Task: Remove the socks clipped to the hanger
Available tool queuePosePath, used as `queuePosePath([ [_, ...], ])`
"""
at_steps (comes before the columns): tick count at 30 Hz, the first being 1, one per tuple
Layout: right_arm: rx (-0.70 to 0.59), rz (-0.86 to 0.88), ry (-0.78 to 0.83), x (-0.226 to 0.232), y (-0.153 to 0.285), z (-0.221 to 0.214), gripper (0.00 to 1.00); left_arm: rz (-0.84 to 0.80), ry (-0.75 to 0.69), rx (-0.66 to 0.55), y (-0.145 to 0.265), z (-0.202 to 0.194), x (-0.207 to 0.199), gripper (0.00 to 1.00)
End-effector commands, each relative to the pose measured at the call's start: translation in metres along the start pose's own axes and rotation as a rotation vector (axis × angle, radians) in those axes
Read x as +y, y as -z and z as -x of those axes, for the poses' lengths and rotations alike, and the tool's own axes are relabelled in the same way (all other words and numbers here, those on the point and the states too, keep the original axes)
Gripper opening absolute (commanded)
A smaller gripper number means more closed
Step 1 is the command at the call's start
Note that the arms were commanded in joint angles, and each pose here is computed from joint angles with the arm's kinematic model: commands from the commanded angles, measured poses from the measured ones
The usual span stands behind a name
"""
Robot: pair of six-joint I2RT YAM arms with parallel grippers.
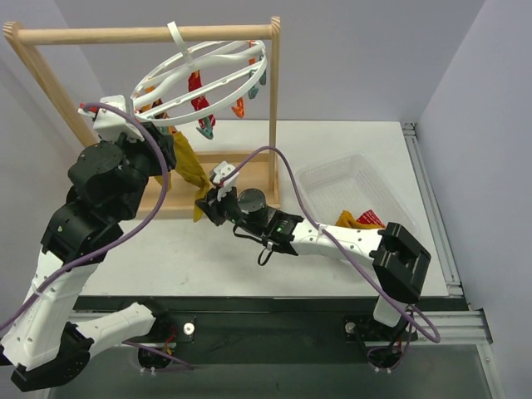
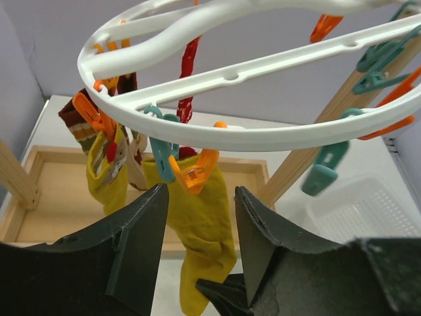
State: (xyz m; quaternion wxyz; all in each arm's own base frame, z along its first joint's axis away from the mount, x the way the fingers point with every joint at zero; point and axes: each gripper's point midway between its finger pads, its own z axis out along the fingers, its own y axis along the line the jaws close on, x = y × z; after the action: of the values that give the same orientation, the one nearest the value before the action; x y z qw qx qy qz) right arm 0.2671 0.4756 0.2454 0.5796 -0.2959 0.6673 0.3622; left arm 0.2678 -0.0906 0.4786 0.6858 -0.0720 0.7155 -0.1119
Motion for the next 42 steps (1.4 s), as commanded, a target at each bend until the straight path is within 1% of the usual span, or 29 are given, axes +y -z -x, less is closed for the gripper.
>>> queuePosePath([
  [1,-0.080,-0.016,0.001,0.000,0.015,0.031,0.00,0.066,-0.003,0.055,-0.003,-0.011,0.014,0.55],
  [5,-0.077,-0.022,0.021,0.001,0.021,0.034,0.00,0.165,0.019,0.076,-0.013,-0.017,0.028,0.58],
  [9,-0.075,-0.021,0.046,0.003,0.024,0.037,0.00,0.226,0.058,0.095,-0.020,-0.023,0.037,0.57],
  [16,-0.092,-0.021,0.039,0.004,0.025,0.041,0.00,0.192,0.109,0.090,-0.030,-0.031,0.043,0.57],
  [20,-0.102,-0.014,0.027,0.006,0.027,0.045,0.00,0.134,0.120,0.074,-0.040,-0.023,0.037,0.57],
  [24,-0.108,-0.012,0.027,0.006,0.030,0.050,0.00,0.127,0.154,0.108,-0.056,-0.030,0.033,0.57],
  [26,-0.109,-0.012,0.029,0.006,0.032,0.051,0.00,0.121,0.175,0.104,-0.061,-0.029,0.034,0.58],
  [28,-0.110,-0.015,0.028,0.006,0.034,0.051,0.00,0.114,0.174,0.108,-0.065,-0.031,0.032,0.60],
  [32,-0.112,-0.013,0.027,0.006,0.036,0.053,0.00,0.100,0.194,0.071,-0.071,-0.024,0.028,0.64],
  [37,-0.103,-0.010,0.042,0.009,0.033,0.050,0.00,0.097,0.202,0.054,-0.080,-0.019,0.024,0.66],
  [42,-0.093,-0.013,0.073,0.012,0.033,0.048,0.00,0.098,0.213,0.040,-0.081,-0.016,0.024,0.68],
])
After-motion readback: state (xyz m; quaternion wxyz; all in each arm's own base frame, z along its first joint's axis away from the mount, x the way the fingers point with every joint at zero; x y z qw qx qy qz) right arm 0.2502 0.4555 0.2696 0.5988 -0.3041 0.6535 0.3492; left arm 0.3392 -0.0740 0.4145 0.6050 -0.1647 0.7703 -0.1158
